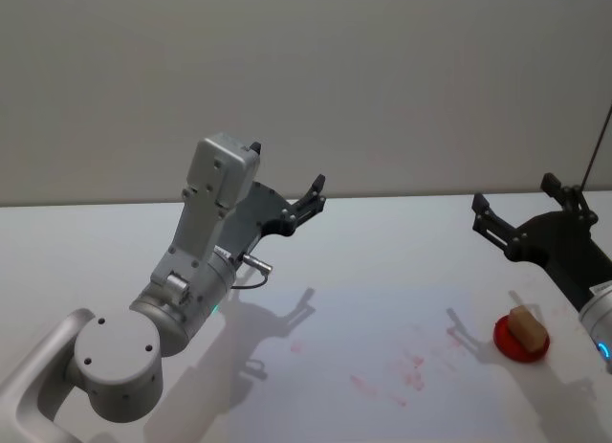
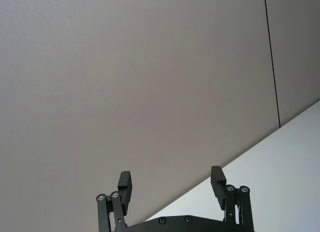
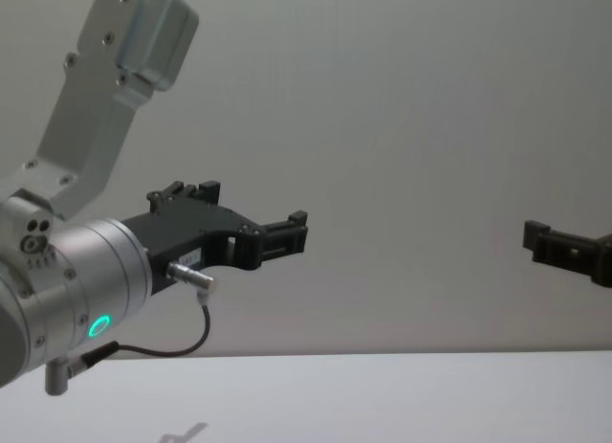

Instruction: Use the one hand to pick up the stamp and affix it onto the A4 paper.

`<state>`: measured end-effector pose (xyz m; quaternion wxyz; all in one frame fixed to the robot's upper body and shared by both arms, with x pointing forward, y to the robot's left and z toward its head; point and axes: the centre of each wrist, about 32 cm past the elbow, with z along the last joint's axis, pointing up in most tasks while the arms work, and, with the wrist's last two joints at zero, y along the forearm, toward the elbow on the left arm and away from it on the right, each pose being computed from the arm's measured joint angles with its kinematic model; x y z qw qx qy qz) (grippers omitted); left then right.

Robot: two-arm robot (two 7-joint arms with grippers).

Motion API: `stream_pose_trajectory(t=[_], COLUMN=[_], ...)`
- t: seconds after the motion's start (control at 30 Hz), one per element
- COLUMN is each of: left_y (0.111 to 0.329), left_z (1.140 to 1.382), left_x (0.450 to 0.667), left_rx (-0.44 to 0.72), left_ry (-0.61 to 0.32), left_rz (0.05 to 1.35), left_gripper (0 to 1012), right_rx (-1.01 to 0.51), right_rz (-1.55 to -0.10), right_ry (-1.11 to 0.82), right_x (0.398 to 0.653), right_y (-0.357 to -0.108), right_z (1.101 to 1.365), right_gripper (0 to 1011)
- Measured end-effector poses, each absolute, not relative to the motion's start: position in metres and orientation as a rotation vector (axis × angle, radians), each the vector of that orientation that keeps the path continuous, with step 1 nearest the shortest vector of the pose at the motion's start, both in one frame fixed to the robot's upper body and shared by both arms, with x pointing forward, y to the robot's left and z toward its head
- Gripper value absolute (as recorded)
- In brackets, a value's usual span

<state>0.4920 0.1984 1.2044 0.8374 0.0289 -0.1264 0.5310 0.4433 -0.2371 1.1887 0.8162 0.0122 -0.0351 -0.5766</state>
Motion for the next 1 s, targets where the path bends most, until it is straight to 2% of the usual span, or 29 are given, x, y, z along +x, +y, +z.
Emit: stream_pose_trajectory(t=[1.0], left_y=[0.1984], left_z=[1.2044], left_x=[0.4920], left_rx=[0.061], left_ry=[-0.268], left_rz=[1.124], left_gripper=[1001], right_rx=[0.003], right_rz=[-1.240], right_ry=[-0.075], right_x=[0.4428], right_y=[-0.2390], right_z=[1.1873], right_gripper=[1001])
